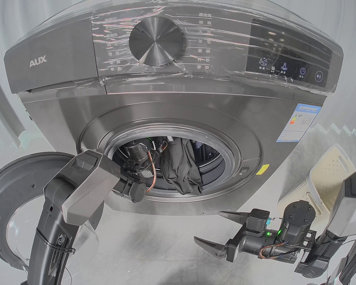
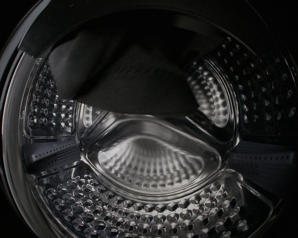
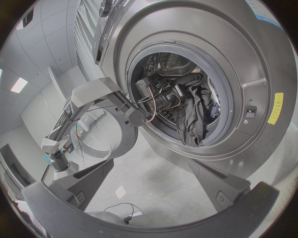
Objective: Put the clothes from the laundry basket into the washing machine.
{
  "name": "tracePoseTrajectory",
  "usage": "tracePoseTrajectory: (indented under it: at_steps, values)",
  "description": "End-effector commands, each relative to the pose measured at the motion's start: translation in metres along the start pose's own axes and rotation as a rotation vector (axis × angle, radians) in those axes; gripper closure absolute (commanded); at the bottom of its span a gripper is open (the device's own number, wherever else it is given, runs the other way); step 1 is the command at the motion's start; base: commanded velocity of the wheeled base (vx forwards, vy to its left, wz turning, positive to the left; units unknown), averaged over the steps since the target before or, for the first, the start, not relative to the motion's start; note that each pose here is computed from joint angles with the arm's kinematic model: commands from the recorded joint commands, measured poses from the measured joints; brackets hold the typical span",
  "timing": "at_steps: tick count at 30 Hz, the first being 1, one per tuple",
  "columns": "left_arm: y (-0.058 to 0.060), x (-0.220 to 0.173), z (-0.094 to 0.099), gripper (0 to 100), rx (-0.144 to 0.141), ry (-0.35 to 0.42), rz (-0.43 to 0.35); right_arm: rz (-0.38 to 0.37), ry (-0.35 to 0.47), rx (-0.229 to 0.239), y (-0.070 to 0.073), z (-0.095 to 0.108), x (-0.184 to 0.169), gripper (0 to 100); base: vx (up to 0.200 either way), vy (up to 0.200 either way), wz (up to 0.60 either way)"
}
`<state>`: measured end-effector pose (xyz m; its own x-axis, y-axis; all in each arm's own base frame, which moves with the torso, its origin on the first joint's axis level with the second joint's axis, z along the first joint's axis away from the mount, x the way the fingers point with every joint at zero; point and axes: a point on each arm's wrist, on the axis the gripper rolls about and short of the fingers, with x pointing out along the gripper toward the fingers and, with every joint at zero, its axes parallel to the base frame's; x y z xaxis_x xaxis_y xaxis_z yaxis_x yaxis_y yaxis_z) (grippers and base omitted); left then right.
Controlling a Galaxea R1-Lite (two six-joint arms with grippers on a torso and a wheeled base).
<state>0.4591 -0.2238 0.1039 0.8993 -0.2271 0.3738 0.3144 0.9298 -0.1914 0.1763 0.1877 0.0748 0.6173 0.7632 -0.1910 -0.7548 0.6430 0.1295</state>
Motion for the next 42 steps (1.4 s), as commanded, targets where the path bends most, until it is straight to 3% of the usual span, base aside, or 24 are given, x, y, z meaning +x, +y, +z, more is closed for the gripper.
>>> tracePoseTrajectory:
  at_steps: [1,5,8,9,10,11,14,17,20,21,22,23,28,29,34,42]
  values:
    - [-0.013,-0.013,0.000,0,-0.035,0.061,-0.021,0.000,0.004,0.000,0.000,-0.001,0.000,0,0.000,0.000,0.00]
    - [-0.024,-0.038,0.007,0,-0.070,0.205,-0.075,-0.001,0.002,0.000,0.000,-0.001,0.001,0,0.000,0.000,0.00]
    - [-0.031,-0.050,0.007,0,-0.075,0.261,-0.138,0.000,0.004,0.000,0.000,-0.001,0.000,0,0.000,0.000,0.00]
    - [-0.033,-0.062,0.003,0,-0.072,0.323,-0.173,0.000,0.004,0.000,0.000,-0.001,0.000,0,0.000,0.000,0.00]
    - [-0.033,-0.062,0.003,0,-0.072,0.323,-0.173,0.000,0.004,0.000,0.000,-0.001,0.000,0,0.000,0.000,0.00]
    - [-0.034,-0.074,-0.005,0,-0.058,0.375,-0.194,0.000,0.002,0.000,0.000,-0.001,0.001,0,0.000,0.000,0.00]
    - [-0.035,-0.080,-0.011,0,-0.049,0.403,-0.207,0.000,0.002,0.000,0.000,-0.001,0.001,0,0.000,0.000,0.00]
    - [-0.032,-0.087,-0.027,0,-0.017,0.442,-0.213,0.005,0.003,-0.001,0.001,-0.001,0.001,0,0.000,0.000,0.00]
    - [-0.031,-0.088,-0.032,0,-0.011,0.450,-0.213,0.006,0.003,-0.001,0.002,-0.001,0.001,0,0.000,0.000,0.00]
    - [-0.028,-0.092,-0.047,0,0.024,0.474,-0.213,0.006,0.003,0.000,0.002,-0.001,0.001,0,0.000,0.000,0.00]
    - [-0.028,-0.092,-0.047,0,0.024,0.474,-0.213,0.006,0.003,0.000,0.002,-0.001,0.001,0,0.000,0.000,0.00]
    - [-0.025,-0.091,-0.052,0,0.047,0.478,-0.212,0.006,0.001,0.003,0.002,-0.001,0.001,0,0.000,0.000,0.00]
    - [-0.022,-0.088,-0.056,0,0.071,0.482,-0.207,0.007,-0.002,0.003,0.002,0.000,0.002,0,0.000,0.000,0.00]
    - [-0.020,-0.087,-0.056,100,0.071,0.482,-0.204,0.007,-0.005,0.003,0.002,0.001,0.002,0,0.000,0.000,0.00]
    - [-0.021,-0.075,-0.062,100,0.054,0.429,-0.201,0.011,-0.009,0.002,0.002,0.001,0.003,0,0.000,0.000,0.00]
    - [-0.007,-0.007,-0.043,100,0.030,0.115,-0.032,0.013,-0.026,0.001,0.003,0.004,0.006,0,0.000,0.000,0.00]
